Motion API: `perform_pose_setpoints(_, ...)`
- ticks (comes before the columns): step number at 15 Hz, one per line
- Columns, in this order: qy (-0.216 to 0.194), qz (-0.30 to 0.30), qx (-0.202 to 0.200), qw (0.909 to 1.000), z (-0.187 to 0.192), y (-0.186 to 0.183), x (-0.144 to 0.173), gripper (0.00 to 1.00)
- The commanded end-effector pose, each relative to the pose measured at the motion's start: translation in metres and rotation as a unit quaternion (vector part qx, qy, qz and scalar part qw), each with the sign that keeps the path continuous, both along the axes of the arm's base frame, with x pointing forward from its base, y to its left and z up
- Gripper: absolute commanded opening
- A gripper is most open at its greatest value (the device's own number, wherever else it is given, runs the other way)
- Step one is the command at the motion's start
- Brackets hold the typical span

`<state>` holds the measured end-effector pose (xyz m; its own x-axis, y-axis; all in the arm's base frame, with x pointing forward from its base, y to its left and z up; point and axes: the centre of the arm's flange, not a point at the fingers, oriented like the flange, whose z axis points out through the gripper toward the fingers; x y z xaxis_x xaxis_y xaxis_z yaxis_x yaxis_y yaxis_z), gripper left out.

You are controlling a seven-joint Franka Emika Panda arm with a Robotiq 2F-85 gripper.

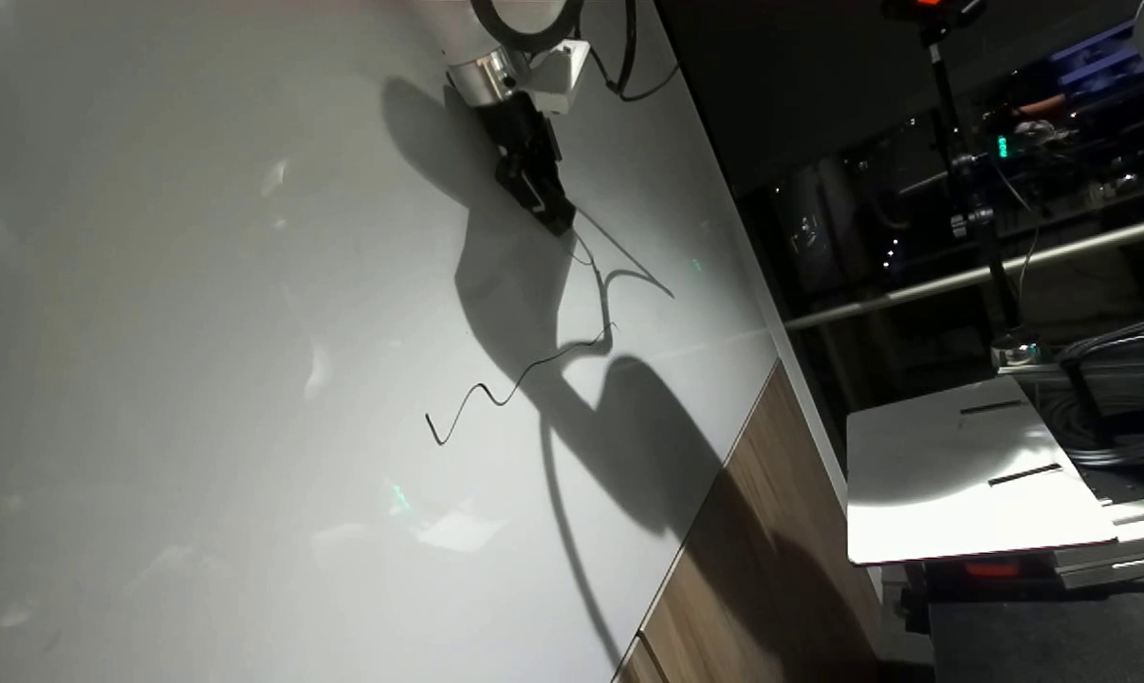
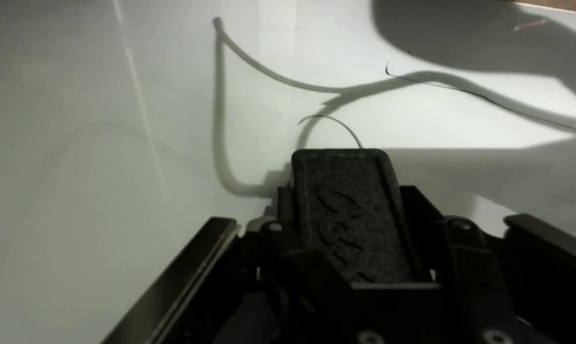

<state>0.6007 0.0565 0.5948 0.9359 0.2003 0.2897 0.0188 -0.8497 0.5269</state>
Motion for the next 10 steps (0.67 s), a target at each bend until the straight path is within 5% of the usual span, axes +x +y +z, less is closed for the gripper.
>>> perform_pose_setpoints(1,-0.025,-0.001,0.032,0.9992,-0.045,-0.037,0.024,0.32)
perform_pose_setpoints(10,-0.036,-0.010,0.061,0.9975,-0.076,-0.066,0.029,0.32)
